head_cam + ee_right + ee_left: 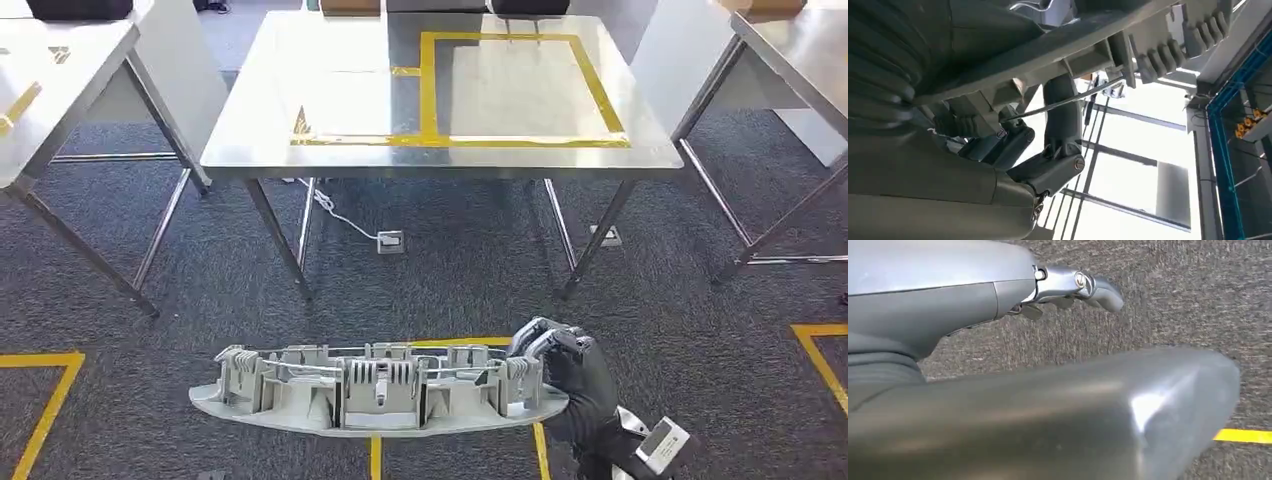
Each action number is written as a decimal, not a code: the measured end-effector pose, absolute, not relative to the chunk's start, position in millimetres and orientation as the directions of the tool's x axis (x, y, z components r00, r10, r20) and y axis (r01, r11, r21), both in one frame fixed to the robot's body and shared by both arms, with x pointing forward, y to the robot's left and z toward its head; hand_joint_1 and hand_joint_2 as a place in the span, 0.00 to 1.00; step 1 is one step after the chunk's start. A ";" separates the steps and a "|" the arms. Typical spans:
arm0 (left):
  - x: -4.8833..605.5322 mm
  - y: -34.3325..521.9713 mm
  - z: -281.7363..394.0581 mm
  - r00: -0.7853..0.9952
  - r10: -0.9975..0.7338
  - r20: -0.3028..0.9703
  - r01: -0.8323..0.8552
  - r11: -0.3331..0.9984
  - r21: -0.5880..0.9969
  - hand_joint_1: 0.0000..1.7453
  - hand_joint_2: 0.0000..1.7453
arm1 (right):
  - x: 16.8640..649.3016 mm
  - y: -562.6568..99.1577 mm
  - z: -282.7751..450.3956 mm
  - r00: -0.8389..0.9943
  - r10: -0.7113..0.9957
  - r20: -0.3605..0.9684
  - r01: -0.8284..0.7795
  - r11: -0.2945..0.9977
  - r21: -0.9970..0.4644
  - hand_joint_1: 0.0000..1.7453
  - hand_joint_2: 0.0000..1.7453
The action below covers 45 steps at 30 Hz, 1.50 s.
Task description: Take the parts from the cabinet and place them on the table.
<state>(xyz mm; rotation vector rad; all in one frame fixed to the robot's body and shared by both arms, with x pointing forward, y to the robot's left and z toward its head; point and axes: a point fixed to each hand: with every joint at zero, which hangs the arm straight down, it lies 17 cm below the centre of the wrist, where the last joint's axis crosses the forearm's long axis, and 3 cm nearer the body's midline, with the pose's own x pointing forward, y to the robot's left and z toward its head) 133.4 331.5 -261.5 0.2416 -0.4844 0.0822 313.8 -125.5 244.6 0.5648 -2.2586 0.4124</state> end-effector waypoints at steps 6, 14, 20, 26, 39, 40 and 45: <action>135.7 330.9 -261.0 0.881 0.021 0.473 -0.136 0.968 0.210 0.00 0.00 | 314.2 -125.4 245.0 -0.616 -0.270 0.740 -0.515 0.849 -0.118 1.00 1.00; 132.7 331.4 -261.7 0.883 0.021 0.469 -0.135 0.968 0.211 0.00 0.00 | 314.7 -125.4 243.7 -0.613 -0.269 0.743 -0.515 0.849 -0.117 1.00 1.00; 133.9 332.8 -261.4 0.882 0.020 0.470 -0.136 0.968 0.213 0.00 0.00 | 315.1 -125.3 243.6 -0.612 -0.270 0.743 -0.515 0.849 -0.117 1.00 1.00; 135.0 331.7 -261.2 0.882 0.021 0.472 -0.136 0.968 0.211 0.00 0.00 | 315.7 -125.1 245.9 -0.617 -0.272 0.738 -0.516 0.848 -0.119 1.00 1.00; 136.5 331.3 -260.8 0.880 0.021 0.474 -0.137 0.968 0.210 0.00 0.00 | 315.3 -125.1 242.5 -0.611 -0.269 0.745 -0.516 0.848 -0.117 1.00 1.00; 137.4 331.2 -260.6 0.880 0.021 0.475 -0.137 0.968 0.210 0.00 0.00 | 315.6 -125.2 242.8 -0.611 -0.269 0.744 -0.516 0.849 -0.117 1.00 1.00; 132.4 331.5 -261.8 0.883 0.021 0.468 -0.135 0.968 0.211 0.00 0.00 | 315.2 -125.1 241.7 -0.609 -0.269 0.746 -0.516 0.849 -0.115 1.00 1.00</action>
